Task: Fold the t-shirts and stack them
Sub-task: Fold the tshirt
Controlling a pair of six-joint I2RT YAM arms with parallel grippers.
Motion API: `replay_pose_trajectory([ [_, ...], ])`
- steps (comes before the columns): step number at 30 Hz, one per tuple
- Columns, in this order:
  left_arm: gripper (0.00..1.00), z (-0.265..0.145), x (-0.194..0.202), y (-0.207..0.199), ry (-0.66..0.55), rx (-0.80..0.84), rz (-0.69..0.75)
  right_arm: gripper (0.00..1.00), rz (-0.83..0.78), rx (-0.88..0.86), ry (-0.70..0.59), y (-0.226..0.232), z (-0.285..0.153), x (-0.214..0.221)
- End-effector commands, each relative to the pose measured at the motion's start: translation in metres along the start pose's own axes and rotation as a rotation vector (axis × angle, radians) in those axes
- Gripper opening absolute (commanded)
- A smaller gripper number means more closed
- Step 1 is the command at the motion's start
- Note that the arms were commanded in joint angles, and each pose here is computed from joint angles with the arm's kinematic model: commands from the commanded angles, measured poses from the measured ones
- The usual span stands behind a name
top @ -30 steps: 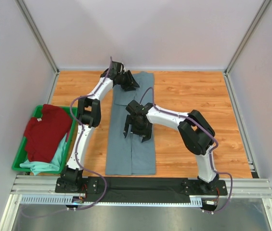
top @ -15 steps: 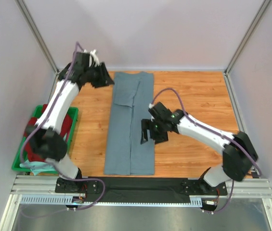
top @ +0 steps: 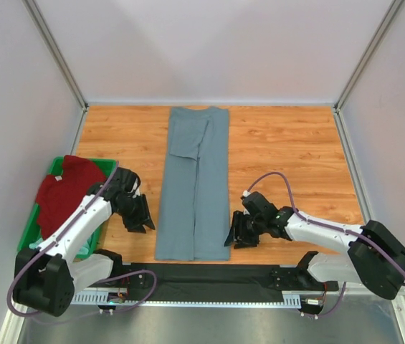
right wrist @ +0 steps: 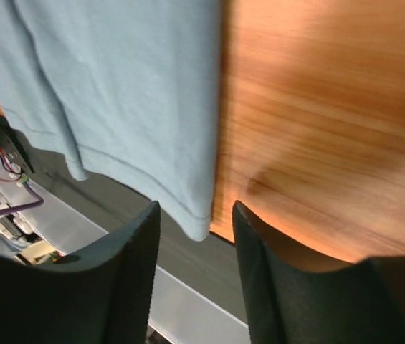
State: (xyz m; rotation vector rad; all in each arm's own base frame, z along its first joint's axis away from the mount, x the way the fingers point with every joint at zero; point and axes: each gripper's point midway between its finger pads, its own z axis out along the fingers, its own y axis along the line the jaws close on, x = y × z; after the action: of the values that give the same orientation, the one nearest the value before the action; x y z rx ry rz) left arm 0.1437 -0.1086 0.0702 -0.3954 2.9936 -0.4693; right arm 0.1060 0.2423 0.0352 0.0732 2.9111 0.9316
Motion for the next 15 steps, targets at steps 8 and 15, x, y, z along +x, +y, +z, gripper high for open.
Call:
replay_pose_trajectory([
  [8,0.49,0.027,0.039,0.024,-0.081,0.036,-0.238,0.46,0.145,-0.073,0.011,-0.001,0.014,0.016],
  [15,0.50,0.049,0.052,0.017,-0.039,0.105,-0.225,0.47,0.165,-0.083,0.040,-0.010,0.021,0.026],
])
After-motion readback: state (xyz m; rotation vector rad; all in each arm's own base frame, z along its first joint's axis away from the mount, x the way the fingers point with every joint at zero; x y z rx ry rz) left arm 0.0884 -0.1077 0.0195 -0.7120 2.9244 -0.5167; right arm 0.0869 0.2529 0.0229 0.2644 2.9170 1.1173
